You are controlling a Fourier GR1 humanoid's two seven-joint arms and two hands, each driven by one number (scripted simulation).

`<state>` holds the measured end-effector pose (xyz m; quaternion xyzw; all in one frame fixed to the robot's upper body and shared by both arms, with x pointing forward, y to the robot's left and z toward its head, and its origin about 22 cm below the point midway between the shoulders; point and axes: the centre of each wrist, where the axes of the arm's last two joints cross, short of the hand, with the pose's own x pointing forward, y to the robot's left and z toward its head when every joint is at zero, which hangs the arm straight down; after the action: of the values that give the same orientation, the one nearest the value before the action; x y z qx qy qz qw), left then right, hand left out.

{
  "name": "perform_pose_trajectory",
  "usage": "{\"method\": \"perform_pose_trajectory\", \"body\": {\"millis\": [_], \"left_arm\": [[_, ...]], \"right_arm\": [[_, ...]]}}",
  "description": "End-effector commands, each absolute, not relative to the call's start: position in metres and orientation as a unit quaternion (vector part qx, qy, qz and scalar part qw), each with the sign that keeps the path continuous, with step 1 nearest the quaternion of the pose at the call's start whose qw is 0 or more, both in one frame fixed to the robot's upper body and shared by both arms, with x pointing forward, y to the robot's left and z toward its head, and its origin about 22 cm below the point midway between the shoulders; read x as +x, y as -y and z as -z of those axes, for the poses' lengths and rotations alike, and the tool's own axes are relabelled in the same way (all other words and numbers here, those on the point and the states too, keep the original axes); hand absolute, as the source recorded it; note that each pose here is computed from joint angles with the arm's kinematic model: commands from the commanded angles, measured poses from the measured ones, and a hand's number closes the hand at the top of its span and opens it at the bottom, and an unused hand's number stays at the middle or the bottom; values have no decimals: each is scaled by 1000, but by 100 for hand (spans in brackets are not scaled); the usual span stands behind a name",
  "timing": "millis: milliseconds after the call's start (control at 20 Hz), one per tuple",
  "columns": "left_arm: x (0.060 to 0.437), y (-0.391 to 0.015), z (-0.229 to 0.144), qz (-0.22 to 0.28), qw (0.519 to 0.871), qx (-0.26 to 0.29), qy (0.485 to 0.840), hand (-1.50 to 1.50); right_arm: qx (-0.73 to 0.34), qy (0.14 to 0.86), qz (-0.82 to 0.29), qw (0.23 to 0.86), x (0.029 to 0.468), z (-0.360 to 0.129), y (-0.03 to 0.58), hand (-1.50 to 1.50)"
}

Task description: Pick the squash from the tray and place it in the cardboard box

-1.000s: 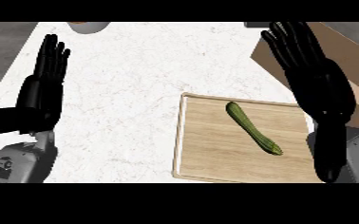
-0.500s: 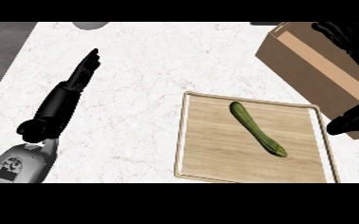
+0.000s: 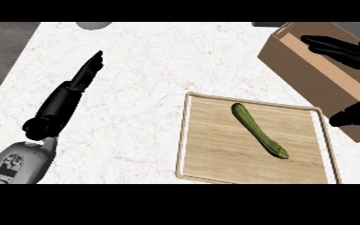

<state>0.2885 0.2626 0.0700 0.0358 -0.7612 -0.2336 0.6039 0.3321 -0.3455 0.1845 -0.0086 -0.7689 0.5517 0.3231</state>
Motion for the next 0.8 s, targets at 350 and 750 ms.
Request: {"method": "perform_pose_trajectory", "body": {"millis": [350, 750], "left_arm": [[283, -265, -61, 231, 612, 36, 756, 0], [293, -260, -81, 232, 607, 44, 759, 0]], "right_arm": [[-45, 621, -752, 219, 308, -183, 290, -150], [-90, 549, -798, 233, 266, -192, 276, -150]]}}
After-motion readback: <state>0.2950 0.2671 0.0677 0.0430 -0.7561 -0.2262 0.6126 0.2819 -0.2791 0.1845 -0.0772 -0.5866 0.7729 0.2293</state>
